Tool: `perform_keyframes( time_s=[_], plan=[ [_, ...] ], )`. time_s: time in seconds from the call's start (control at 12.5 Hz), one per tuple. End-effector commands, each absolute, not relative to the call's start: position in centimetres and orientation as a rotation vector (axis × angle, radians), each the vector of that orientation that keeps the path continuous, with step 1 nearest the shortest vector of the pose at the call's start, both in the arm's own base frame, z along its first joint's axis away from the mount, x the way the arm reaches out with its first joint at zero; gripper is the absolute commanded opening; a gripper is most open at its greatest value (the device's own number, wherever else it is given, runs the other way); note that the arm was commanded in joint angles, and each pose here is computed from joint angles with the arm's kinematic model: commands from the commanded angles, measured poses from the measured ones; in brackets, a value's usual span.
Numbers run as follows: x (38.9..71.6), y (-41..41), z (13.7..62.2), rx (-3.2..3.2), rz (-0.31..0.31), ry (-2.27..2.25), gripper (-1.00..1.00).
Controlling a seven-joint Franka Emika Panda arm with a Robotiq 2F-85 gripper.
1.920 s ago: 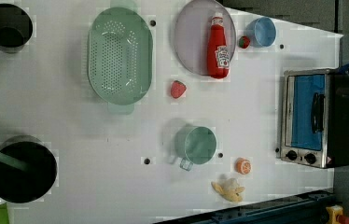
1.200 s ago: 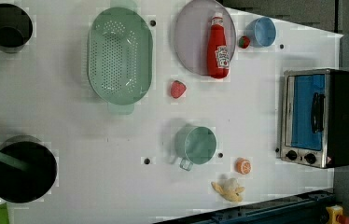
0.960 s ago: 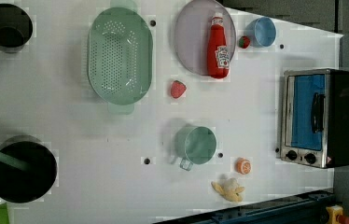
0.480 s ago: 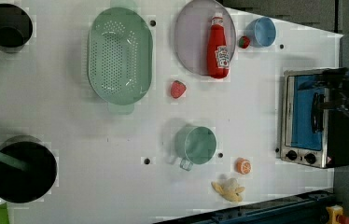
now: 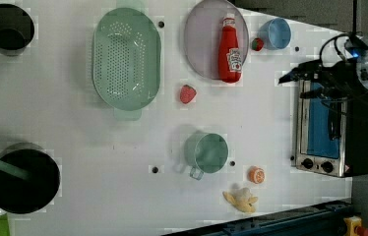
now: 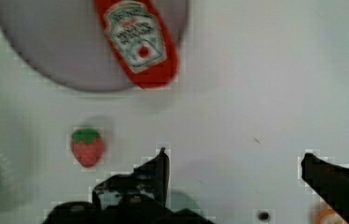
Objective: Pick ketchup from plate and place it on table.
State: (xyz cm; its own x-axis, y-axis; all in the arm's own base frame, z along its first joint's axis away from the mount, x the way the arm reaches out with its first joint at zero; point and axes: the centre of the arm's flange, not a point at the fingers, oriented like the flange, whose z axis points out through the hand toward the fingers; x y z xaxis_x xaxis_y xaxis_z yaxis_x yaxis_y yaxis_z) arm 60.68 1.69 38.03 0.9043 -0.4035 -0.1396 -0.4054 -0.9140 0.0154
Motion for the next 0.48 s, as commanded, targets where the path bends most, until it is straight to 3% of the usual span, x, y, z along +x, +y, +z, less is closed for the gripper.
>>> perform_keyframes(
  time_s=[0.08, 0.48],
  plan=[
    [62.5, 4.1, 36.4, -3.076, 0.134, 0.386, 1.00],
    [64.5, 3.9, 30.0, -3.113, 0.053, 0.168, 1.00]
  ],
)
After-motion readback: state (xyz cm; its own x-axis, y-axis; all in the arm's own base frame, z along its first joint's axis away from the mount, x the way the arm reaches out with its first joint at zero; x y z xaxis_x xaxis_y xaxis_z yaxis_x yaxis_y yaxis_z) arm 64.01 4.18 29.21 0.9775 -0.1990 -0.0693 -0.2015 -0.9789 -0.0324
